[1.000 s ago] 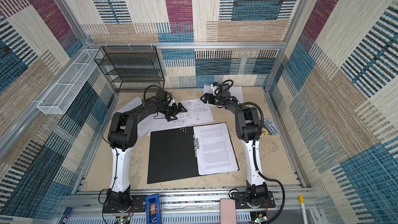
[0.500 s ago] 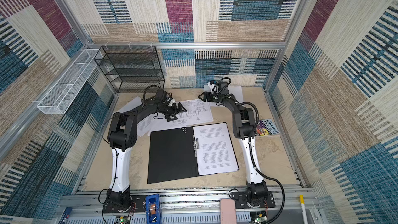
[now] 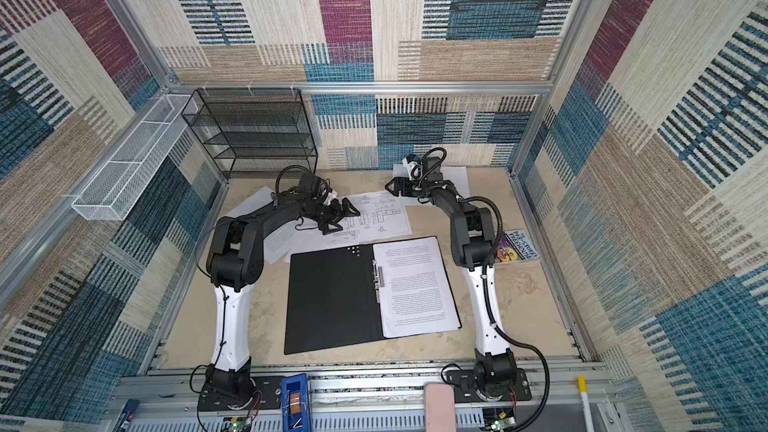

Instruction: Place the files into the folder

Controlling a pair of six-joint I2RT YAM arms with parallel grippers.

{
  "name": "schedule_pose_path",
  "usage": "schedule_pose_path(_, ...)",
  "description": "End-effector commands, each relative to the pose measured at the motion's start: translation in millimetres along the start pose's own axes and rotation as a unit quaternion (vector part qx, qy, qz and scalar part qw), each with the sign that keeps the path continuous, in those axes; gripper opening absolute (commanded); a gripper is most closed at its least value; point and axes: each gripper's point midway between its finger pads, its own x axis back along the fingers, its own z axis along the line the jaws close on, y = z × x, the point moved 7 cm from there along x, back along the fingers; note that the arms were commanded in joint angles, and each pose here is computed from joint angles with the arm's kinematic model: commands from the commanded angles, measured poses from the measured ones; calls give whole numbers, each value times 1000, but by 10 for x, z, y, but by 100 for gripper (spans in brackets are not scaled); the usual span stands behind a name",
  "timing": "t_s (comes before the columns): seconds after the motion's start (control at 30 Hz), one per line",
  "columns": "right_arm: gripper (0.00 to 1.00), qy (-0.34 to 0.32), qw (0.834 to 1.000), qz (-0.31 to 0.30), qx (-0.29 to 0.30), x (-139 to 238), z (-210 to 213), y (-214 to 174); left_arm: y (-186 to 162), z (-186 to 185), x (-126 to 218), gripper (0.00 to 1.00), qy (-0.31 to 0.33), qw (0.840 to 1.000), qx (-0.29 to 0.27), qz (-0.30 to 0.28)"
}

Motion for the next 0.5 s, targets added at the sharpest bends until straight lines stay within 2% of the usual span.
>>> schedule_pose_path(0.0,89,-5,1000,-1,-2,-38,-55,35,-163,354,-119,98,82,996,39,25)
schedule_pose_path(0.27,88,5,1000,17,-15,-142,-119,-96,-147,359,-103,98,80,996,43,23)
schedule_pose_path(0.47,84,43,999,28,-9,-150,25,-110,-139,379,-117,98,81,996,43,23)
